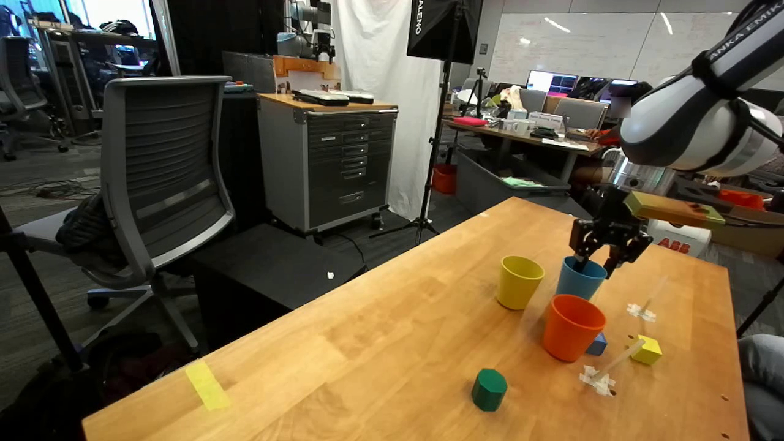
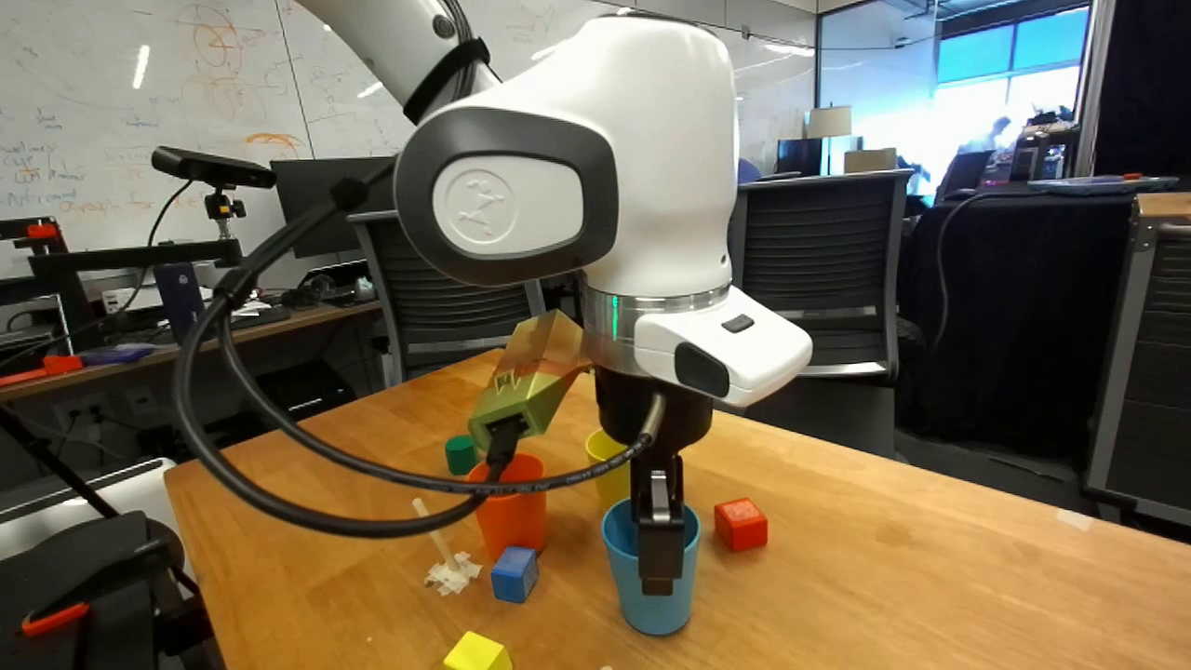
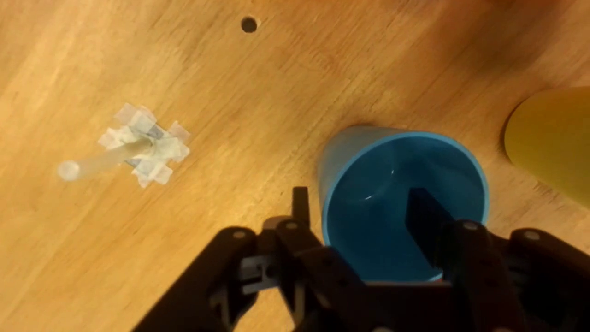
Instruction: Stack up the cups
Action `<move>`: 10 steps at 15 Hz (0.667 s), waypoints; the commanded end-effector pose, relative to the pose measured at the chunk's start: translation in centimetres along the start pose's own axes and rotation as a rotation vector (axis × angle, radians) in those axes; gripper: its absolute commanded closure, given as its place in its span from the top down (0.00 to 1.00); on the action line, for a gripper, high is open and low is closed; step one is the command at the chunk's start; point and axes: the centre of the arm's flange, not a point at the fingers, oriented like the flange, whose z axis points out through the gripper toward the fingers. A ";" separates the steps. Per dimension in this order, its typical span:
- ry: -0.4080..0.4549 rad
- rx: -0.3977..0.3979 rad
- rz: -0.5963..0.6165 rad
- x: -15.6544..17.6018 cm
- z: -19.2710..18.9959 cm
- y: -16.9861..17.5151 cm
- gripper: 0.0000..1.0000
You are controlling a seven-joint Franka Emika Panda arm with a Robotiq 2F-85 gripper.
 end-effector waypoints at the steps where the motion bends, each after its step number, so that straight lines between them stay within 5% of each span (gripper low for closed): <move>1: 0.008 0.041 0.011 1.2 -0.2 0.0 0.27; 4: 0.006 0.038 0.014 1.3 -0.1 0.1 0.05; 10: -0.014 0.039 -0.013 1.0 -0.5 -0.2 0.01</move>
